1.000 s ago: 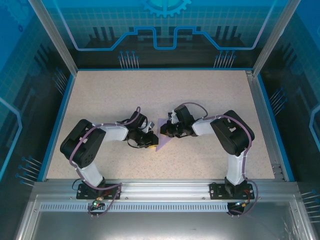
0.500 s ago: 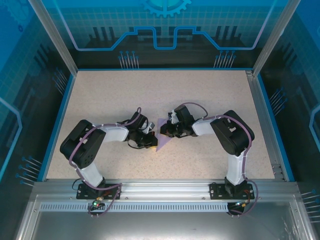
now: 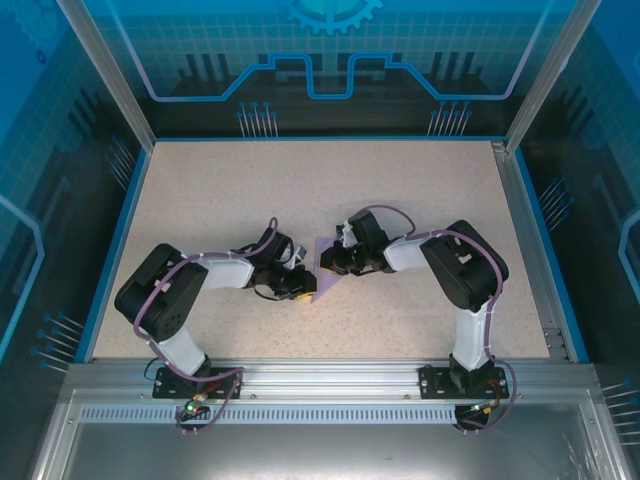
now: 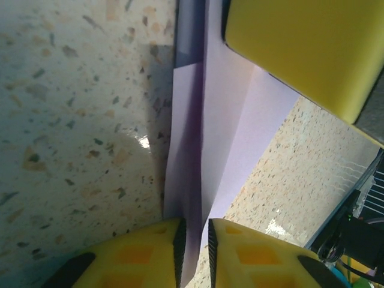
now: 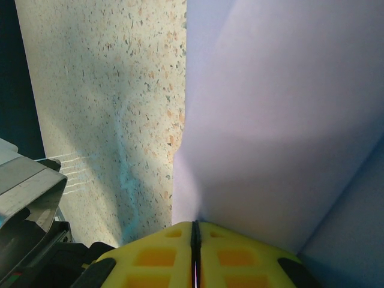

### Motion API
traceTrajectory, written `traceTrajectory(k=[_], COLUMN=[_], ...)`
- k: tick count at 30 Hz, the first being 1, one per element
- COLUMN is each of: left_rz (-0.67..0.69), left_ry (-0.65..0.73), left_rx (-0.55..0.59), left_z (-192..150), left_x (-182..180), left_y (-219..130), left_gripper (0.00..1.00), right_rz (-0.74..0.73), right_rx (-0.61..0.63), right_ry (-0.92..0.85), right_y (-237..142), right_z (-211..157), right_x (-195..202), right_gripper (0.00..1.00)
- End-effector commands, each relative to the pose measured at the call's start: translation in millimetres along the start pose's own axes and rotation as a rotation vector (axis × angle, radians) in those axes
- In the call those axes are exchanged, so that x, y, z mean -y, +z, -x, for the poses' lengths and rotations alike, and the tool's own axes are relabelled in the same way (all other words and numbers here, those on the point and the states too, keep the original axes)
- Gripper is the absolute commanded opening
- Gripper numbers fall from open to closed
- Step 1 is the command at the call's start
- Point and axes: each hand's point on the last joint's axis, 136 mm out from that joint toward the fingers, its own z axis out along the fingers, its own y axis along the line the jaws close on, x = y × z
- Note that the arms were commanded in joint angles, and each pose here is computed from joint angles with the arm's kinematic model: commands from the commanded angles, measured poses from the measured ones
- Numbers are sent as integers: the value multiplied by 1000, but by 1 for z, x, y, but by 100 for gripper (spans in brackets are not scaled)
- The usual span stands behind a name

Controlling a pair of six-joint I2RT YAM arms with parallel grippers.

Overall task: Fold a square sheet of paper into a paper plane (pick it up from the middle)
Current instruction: Fourth fold the wing at the center of the table.

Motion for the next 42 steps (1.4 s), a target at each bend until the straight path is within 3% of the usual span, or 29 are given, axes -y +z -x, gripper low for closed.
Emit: traceTrajectory(k=[1,10,26,34,42], left_rz=[109,256,341,256,52], left_ry=[-59,-35,-25,-34,-7], left_rx=[-55,-75,-77,8,117], left_z=[-18,-23,-28,-30,-4], left_x=[-27,-46,-58,-35,32], left_y=[-1,-5,-5,-27,-48], left_gripper=[25,22,4,15,19], right_rz=[-201,-199,-220,-237,-237], right_rx=[-37,-42,-43,-45,-43], right_ry=[103,104,114,123,125], right_y=[9,9,9,9,9], right_z=[-20,-21,-23,-24,-24], right_x=[66,65,69,73,73], right_gripper=[10,10,10,10,10])
